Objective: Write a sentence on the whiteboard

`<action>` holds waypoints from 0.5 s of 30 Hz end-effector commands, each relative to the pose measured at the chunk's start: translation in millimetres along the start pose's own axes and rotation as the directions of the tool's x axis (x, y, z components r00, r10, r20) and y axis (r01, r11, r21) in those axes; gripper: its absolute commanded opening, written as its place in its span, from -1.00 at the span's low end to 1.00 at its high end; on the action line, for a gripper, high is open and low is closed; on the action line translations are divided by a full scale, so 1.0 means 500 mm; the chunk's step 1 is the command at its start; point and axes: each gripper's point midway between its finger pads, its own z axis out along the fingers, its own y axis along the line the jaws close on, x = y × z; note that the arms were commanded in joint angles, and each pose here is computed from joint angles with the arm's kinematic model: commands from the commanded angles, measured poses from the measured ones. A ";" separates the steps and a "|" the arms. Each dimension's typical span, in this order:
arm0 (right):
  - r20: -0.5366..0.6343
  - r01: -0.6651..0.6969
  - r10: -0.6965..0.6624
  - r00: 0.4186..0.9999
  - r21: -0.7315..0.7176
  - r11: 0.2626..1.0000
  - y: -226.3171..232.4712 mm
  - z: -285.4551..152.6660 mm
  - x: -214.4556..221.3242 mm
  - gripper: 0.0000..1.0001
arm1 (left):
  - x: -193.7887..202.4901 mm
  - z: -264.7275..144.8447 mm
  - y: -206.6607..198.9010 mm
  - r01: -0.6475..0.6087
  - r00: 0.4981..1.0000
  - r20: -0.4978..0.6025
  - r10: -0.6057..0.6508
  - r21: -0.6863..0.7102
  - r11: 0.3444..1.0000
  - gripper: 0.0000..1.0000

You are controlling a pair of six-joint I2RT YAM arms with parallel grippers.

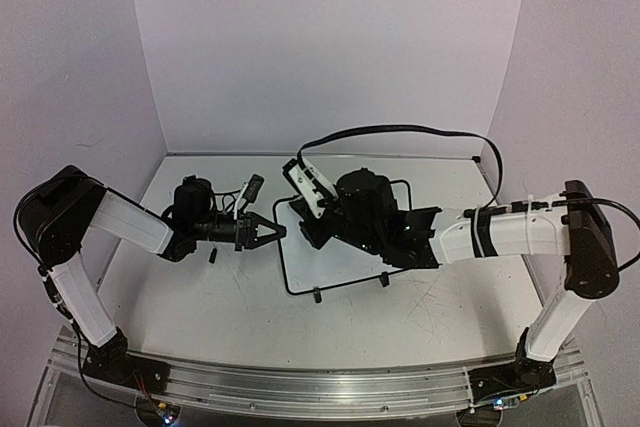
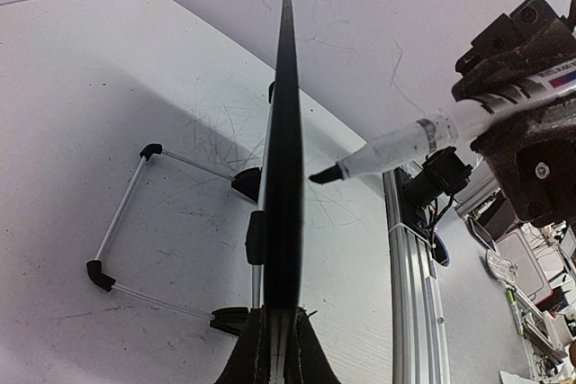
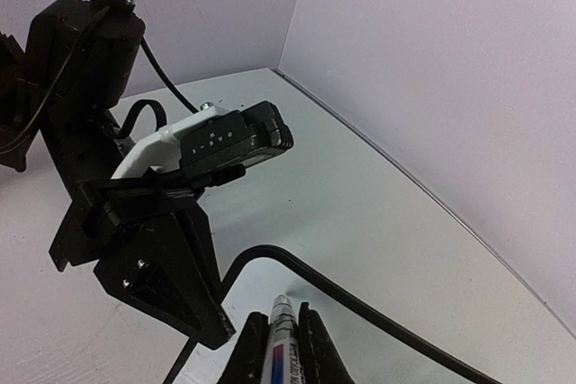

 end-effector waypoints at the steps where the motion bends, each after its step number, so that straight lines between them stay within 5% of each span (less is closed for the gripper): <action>1: 0.062 -0.034 0.032 0.998 0.039 0.999 -0.013 0.006 -0.050 -1.00 | -0.035 -0.005 -0.026 -0.058 0.998 0.033 0.057 0.025 0.998 -1.00; 15: 0.043 -0.032 0.030 0.999 0.044 0.999 -0.010 0.015 -0.033 -1.00 | -0.043 -0.006 -0.031 -0.065 0.997 0.039 0.064 0.025 0.998 -1.00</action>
